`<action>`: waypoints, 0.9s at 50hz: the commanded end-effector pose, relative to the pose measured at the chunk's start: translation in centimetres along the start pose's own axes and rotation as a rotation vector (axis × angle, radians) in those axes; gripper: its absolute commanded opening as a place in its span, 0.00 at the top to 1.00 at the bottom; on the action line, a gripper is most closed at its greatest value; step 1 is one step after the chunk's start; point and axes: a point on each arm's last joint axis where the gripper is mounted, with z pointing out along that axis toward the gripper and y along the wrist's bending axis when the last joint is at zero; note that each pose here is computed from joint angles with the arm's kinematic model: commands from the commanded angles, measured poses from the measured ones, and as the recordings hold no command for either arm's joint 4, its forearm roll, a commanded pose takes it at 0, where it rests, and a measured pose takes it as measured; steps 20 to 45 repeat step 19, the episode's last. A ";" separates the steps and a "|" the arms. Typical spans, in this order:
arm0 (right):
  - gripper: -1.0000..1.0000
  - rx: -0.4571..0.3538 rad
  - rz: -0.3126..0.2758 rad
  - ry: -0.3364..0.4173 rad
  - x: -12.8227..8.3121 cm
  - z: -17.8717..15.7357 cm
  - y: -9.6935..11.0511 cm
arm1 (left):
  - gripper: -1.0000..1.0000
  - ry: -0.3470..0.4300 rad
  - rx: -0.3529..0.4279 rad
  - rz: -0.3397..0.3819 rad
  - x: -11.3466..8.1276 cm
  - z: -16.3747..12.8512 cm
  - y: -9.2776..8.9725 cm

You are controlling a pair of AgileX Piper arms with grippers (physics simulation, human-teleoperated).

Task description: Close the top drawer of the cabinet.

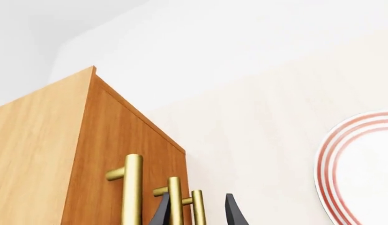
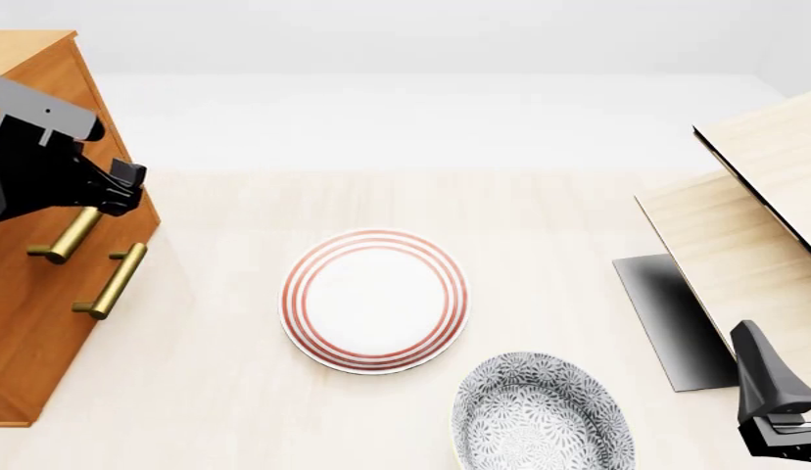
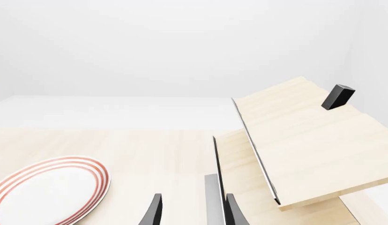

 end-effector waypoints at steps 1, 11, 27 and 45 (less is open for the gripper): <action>0.00 0.000 0.000 0.000 0.0 0.0 0.0 | 0.00 0.007 -0.083 -0.027 0.7 -1.2 2.2; 0.00 0.000 0.000 0.000 0.0 0.0 0.0 | 0.00 -0.008 -0.068 -0.001 0.9 -1.2 1.5; 0.00 0.000 0.000 0.000 0.0 0.0 0.0 | 0.00 -0.035 -0.025 0.005 0.7 -1.3 -0.1; 0.00 0.000 0.000 0.000 0.0 0.0 0.0 | 0.00 -0.035 -0.025 0.005 0.7 -1.3 -0.1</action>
